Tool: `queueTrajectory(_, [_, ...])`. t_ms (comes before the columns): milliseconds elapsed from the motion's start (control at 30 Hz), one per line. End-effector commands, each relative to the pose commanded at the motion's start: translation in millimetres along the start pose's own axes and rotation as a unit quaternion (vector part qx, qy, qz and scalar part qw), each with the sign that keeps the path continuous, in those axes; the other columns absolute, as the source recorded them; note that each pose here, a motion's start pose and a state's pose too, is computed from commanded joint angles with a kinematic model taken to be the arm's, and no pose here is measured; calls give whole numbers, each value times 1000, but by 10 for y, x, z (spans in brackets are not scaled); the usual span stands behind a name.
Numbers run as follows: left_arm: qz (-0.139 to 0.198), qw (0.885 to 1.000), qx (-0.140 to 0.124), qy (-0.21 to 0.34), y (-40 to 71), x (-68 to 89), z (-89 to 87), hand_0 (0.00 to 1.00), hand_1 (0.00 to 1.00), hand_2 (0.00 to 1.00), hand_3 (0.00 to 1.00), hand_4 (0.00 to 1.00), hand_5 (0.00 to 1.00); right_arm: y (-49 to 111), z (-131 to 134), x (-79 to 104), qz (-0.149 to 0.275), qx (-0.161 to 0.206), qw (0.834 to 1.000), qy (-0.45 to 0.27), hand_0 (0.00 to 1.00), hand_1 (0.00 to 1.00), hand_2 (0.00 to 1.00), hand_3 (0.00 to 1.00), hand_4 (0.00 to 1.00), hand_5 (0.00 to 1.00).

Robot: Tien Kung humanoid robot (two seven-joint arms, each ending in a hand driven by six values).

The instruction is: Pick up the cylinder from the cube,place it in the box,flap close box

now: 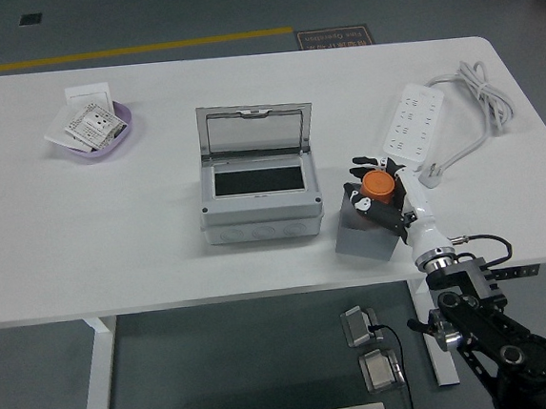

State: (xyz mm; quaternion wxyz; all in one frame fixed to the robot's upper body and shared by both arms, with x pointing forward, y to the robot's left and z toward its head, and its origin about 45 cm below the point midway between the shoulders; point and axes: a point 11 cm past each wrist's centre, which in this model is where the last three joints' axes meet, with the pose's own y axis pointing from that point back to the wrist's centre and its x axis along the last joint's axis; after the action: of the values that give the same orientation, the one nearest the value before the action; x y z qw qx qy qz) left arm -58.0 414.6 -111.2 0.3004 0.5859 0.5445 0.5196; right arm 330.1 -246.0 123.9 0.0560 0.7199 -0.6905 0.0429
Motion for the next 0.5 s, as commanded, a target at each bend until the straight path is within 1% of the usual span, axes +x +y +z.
queueTrajectory(33, [0,1000,0,0,0,0,1,657,665,590,649,721,405,0,0,-1,0,0,1000,0,743,685,602,601,614,2])
queueTrajectory(67, [0,1000,0,0,0,-1,1,656,665,589,648,721,405,-1,-1,-1,0,0,1000,-1,746,684,598,607,467,9])
queueTrajectory(233, [-1,1000,-2,1,0,-7,5,656,665,589,648,721,405,-9,-5,-3,2,0,1000,-5,746,684,598,607,467,9])
queueTrajectory(267, [-1,1000,-3,2,0,-8,7,656,665,589,650,723,405,-10,-5,-2,2,0,1000,-6,764,680,597,600,251,54])
queueTrajectory(433, [-3,1000,-9,4,1,-17,23,656,665,589,650,723,405,-18,-11,2,6,0,1000,-6,764,680,597,600,251,54])
queueTrajectory(467, [-3,1000,-10,4,1,-18,26,656,665,589,649,724,407,-19,-12,3,6,0,1000,-6,770,681,602,596,104,30])
queueTrajectory(500, [-4,1000,-11,5,1,-22,29,656,665,589,649,724,407,-23,-17,4,7,0,1000,-6,770,681,602,596,104,30])
